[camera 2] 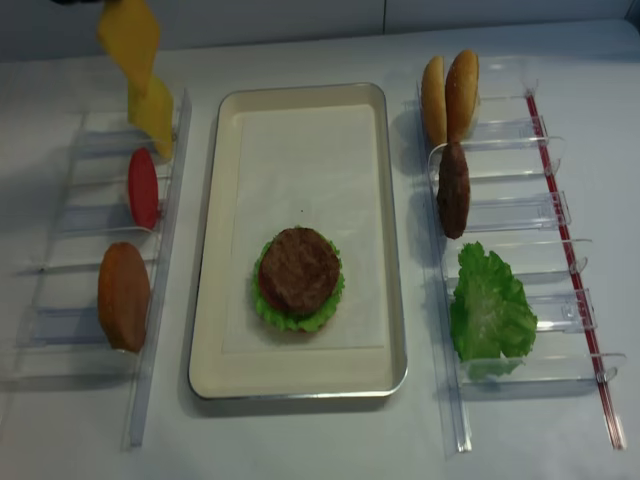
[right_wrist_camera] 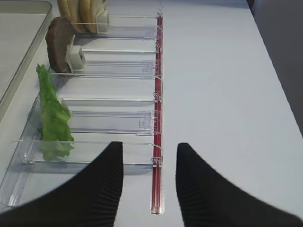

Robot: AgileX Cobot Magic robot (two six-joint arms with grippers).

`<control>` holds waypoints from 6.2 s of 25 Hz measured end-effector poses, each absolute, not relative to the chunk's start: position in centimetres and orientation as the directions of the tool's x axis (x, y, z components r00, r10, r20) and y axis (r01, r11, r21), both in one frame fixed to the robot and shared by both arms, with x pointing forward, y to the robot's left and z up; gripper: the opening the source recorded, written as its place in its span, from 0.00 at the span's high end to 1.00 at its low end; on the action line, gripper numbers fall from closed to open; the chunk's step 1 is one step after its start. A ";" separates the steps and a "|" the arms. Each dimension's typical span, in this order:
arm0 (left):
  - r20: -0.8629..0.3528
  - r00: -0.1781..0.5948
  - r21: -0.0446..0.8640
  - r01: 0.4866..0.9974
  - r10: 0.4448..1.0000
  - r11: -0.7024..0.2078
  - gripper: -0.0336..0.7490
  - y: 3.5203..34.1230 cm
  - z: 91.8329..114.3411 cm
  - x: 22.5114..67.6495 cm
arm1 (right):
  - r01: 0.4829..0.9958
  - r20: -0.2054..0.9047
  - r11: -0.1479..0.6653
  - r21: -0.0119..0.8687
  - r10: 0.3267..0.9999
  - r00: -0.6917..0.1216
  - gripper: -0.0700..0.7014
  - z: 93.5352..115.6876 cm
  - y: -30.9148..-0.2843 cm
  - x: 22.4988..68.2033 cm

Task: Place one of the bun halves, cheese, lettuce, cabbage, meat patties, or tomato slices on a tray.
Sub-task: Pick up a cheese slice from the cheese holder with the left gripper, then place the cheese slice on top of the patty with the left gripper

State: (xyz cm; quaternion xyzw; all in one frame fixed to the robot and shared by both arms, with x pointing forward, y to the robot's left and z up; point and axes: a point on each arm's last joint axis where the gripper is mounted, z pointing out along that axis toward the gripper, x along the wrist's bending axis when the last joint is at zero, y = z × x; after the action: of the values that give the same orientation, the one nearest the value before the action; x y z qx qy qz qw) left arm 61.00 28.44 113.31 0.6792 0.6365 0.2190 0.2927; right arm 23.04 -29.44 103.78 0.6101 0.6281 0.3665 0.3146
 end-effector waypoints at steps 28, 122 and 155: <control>-0.435 0.140 0.589 0.791 0.890 0.164 0.96 21.5 107.6 46.2 | 0.535 0.045 -0.005 0.845 0.997 -0.062 0.52 103.8 -29.4 23.0; -0.420 0.301 0.614 0.789 0.856 0.024 0.96 15.8 98.7 47.8 | 0.535 0.045 -0.005 0.845 0.997 -0.062 0.52 103.8 -29.4 23.0; -0.190 0.611 0.664 0.657 0.769 -0.357 0.31 20.0 102.7 50.9 | 0.535 0.045 -0.005 0.845 0.997 -0.062 0.52 103.8 -29.4 23.0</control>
State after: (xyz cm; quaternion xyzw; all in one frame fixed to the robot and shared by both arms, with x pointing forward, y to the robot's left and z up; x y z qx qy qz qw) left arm 50.87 20.03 102.71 0.8202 0.4345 0.0770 0.3640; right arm 23.04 -29.44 103.78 0.6075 0.6306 0.3652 0.3161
